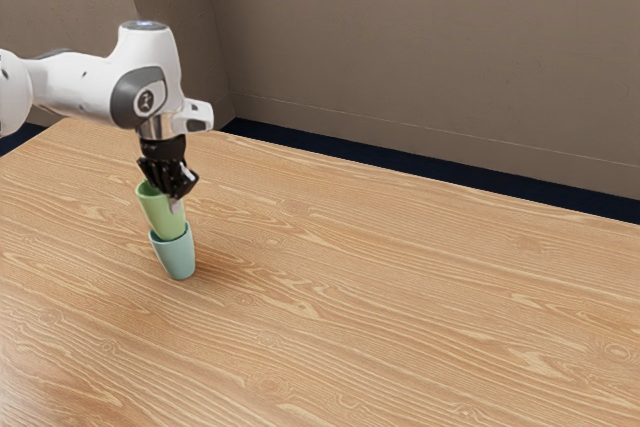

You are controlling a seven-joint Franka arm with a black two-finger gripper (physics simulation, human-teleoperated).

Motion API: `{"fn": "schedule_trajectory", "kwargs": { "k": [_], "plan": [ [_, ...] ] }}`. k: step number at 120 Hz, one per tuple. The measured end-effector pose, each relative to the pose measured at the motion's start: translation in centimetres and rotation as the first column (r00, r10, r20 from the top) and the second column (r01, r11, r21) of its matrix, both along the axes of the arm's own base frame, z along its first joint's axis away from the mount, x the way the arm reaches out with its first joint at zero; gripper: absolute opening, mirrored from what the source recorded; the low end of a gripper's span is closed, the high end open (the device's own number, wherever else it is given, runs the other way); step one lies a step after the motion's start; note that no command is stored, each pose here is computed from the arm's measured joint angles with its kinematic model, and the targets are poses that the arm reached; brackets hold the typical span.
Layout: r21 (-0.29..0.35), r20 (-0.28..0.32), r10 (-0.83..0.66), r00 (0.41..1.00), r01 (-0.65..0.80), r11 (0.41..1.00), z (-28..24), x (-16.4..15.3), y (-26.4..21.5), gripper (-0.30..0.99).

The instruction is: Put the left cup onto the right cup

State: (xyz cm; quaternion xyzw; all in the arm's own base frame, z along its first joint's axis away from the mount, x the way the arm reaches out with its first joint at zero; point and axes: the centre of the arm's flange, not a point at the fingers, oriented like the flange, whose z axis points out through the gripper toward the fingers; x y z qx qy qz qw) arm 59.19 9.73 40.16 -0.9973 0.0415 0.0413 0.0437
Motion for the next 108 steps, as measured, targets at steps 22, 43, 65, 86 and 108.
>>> {"fn": "schedule_trajectory", "kwargs": {
  "k": [22, 43, 65, 86, 108],
  "plan": [
    [-0.002, -0.006, -0.004, 1.000, 0.004, 1.000, -0.6, 0.1, -0.4, 0.09],
    [-0.005, -0.008, -0.006, 1.000, 0.006, 1.000, -0.8, 0.2, -0.6, 0.42],
    [-0.003, 0.012, -0.008, 1.000, 0.008, 1.000, 0.3, 0.5, -0.6, 0.58],
    [0.007, 0.054, -0.008, 0.998, 0.007, 1.000, 3.6, 1.2, -0.4, 0.64],
    [0.015, 0.078, -0.002, 0.997, 0.001, 1.000, 8.4, 1.7, -0.2, 0.67]
  ]
}}
